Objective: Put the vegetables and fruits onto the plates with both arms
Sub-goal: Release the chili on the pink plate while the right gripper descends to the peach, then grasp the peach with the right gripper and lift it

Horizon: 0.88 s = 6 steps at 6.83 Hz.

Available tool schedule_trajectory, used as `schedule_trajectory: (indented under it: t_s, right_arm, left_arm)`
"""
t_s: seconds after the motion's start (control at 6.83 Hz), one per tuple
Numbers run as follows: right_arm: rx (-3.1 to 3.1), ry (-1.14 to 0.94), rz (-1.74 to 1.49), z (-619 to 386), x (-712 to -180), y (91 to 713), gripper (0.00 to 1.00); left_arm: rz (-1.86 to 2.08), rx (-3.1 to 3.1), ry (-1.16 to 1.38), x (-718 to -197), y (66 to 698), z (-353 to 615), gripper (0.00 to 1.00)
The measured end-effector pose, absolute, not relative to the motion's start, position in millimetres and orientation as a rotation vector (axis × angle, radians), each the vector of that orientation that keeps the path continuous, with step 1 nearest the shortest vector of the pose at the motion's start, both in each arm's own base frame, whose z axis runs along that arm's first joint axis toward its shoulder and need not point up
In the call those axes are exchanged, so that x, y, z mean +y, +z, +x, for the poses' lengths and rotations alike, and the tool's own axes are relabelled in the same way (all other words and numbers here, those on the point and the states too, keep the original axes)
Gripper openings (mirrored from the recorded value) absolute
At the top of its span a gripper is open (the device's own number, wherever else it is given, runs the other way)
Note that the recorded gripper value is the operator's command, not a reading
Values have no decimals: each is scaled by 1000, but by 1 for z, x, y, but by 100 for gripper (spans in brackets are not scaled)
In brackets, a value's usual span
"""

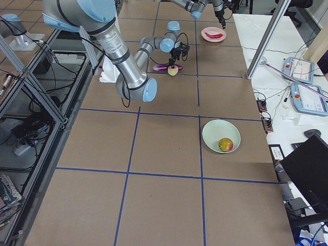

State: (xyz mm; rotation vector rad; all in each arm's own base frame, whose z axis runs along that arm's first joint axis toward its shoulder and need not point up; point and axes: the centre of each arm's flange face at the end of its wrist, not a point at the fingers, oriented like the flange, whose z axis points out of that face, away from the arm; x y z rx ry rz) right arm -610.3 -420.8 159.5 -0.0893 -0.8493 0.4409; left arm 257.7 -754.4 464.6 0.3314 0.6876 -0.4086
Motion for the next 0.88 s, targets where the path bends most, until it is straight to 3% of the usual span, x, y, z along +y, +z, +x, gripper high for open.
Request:
schedule_trajectory:
  t_s: [0.44,0.59,0.73,0.88]
  right_arm:
    - [-787,433,-91,-617,-415,181,100]
    - [-767,429,-80,-625,-412,186,92]
    - [-751,427,-77,-632,-411,192,10]
    - [-745,428,-75,-634,-412,194,0]
  left_arm:
    - [326,706,-421,-746,460,268,100]
    - [327,709,-421,-745,459,268,100]
    - [328,711,-420,-744,458,268,100]
    - [328,711,-420,-743,458,268,100]
